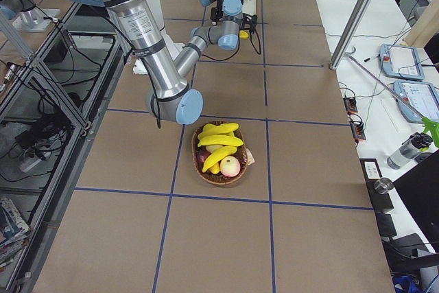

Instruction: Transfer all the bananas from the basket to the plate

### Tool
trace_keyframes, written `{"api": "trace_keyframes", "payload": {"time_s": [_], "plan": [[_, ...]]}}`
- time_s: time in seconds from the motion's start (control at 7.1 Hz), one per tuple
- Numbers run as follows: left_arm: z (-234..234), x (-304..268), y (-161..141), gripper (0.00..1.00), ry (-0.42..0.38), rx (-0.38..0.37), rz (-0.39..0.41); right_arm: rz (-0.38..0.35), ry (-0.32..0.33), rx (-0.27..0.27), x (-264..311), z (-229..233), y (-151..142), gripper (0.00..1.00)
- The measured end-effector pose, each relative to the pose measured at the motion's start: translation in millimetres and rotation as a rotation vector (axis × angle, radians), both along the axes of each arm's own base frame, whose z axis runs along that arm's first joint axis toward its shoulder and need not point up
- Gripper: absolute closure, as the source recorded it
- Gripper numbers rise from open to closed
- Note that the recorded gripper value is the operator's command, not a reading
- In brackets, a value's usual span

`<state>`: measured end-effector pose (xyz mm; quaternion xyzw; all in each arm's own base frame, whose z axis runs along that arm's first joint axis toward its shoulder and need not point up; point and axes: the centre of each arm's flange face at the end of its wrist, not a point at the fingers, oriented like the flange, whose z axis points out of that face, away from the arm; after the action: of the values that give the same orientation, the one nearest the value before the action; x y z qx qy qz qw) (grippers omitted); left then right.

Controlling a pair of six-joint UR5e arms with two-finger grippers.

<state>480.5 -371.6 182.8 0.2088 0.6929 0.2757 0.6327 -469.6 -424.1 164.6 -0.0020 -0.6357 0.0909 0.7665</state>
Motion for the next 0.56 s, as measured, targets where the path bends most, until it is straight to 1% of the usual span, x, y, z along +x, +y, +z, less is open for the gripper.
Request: {"api": "trace_keyframes", "payload": {"time_s": [0.14,0.28,0.42,0.56], "plan": [[0.2,2.0,2.3,0.43,0.0,0.0,0.005,0.0,0.0,0.0,0.0,-0.3,0.0,0.72],[0.3,3.0,3.5,0.66,-0.001,-0.001,0.007,0.0,-0.001,0.0,0.0,-0.5,0.0,0.59],[0.6,3.3,3.8,0.91,-0.002,-0.002,0.008,0.0,-0.001,0.0,0.0,-0.5,0.0,0.22],[1.3,3.4,3.8,0.97,-0.003,-0.004,0.008,0.0,-0.001,0.001,0.0,-0.6,0.0,0.01]]}}
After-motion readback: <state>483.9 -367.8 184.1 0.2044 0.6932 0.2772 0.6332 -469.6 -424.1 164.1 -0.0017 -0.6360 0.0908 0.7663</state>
